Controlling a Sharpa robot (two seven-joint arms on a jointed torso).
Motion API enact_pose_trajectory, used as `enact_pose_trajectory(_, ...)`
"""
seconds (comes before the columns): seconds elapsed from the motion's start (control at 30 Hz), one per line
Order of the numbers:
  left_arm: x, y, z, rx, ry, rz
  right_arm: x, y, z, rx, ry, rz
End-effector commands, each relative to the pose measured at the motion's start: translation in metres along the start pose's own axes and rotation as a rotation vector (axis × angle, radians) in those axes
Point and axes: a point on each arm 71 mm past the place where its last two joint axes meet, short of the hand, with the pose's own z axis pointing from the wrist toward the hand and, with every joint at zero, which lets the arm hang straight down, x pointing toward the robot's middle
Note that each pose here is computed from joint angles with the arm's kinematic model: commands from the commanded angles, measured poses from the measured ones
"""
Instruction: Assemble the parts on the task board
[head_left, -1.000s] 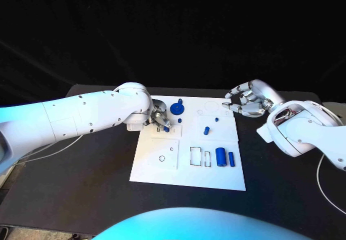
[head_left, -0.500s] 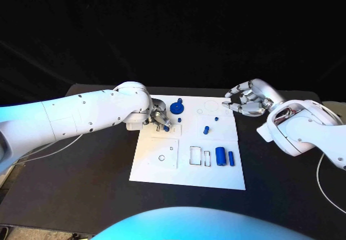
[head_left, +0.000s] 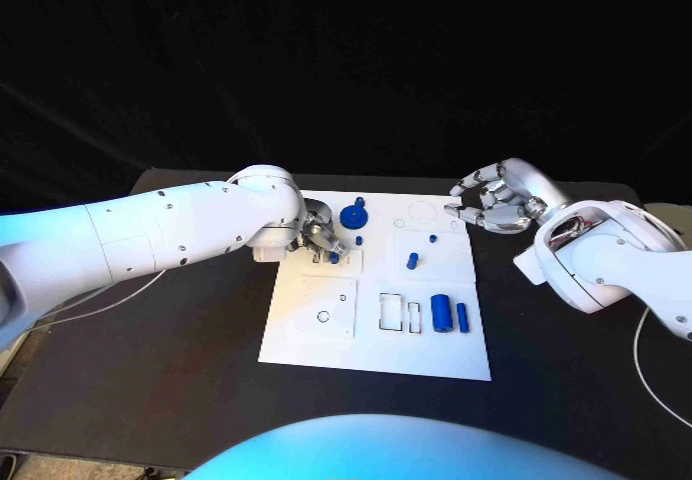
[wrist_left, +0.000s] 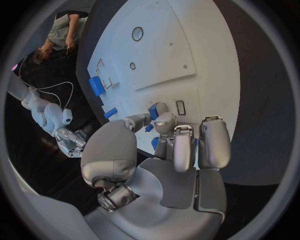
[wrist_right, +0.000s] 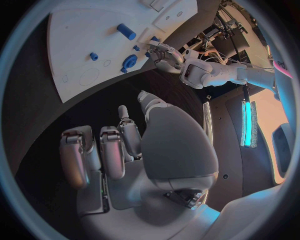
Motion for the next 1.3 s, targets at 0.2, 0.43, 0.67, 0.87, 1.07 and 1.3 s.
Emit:
enact_pose_trajectory(0.2, 0.0045, -0.0023, 0.0014, 0.014, 0.026, -0.001, 0.001, 0.001, 0.000, -0.008, 0.008, -0.009)
enact_pose_trajectory(0.43, 0.0039, -0.0009, -0.0012, 0.018, 0.018, -0.005, 0.000, 0.000, 0.000, -0.008, 0.007, -0.009)
enact_pose_trajectory(0.67, -0.0003, 0.0006, -0.0079, 0.029, -0.006, -0.019, 0.000, 0.000, 0.000, -0.007, 0.006, -0.010)
enact_pose_trajectory(0.87, -0.0123, -0.0019, -0.0188, 0.053, -0.050, -0.039, 0.000, -0.002, 0.000, -0.004, 0.005, -0.011)
enact_pose_trajectory(1.07, -0.0380, 0.0041, -0.0317, 0.057, -0.114, -0.089, 0.000, -0.004, 0.001, 0.002, 0.003, -0.012)
enact_pose_trajectory(1.3, -0.0628, 0.0178, -0.0361, 0.024, -0.161, -0.112, 0.000, -0.005, 0.001, 0.005, 0.004, -0.013)
